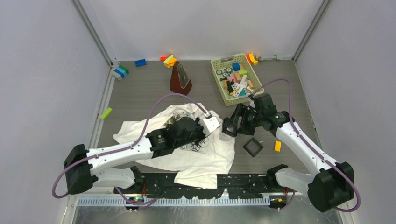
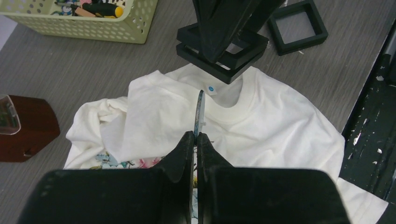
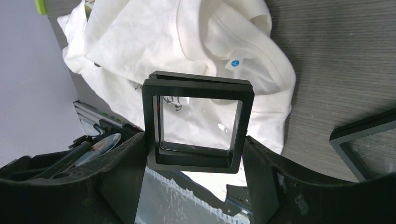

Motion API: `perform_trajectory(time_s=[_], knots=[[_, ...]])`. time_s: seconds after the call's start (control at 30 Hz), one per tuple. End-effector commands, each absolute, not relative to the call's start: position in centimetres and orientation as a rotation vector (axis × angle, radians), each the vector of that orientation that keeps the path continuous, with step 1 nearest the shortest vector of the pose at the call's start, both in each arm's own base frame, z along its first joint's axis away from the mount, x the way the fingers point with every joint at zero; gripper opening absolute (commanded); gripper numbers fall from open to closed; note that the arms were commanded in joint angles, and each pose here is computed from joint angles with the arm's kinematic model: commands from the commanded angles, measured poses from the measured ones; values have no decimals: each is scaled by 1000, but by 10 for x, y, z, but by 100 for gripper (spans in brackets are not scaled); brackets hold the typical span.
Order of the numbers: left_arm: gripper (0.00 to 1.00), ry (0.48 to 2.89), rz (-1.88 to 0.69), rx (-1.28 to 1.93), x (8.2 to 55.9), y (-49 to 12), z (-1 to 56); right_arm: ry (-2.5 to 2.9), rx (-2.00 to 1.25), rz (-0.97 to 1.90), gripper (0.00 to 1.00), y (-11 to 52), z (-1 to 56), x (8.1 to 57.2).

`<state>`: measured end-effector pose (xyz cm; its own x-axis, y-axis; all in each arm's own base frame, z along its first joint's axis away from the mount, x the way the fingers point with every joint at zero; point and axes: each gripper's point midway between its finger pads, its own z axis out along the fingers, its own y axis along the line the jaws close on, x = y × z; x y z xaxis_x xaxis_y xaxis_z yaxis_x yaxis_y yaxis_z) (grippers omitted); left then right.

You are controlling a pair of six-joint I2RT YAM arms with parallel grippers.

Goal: Remove the brooch from the garment

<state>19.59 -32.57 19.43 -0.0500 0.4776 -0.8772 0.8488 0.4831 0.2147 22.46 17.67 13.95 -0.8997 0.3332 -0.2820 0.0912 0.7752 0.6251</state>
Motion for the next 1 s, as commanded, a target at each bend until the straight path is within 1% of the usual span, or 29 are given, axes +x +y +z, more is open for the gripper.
perform_trajectory(time_s=[0.0,0.13,0.5,0.63,0.77,0.97], knots=[[0,1418,-527,1117,195,-342,234,2549,243,1051,49,191,170,213],[0,1327,-502,1109,198,-341,244,2560,244,1093,49,194,182,207],[0,1276,-521,1141,195,-350,239,2574,253,1227,49,205,202,195],[0,1267,-535,1164,192,-353,238,2581,252,1244,49,206,202,194],[0,1316,-508,1211,192,-351,226,2567,261,1255,48,207,208,195],[0,1348,-494,1181,194,-342,210,2533,275,1269,48,208,218,198]])
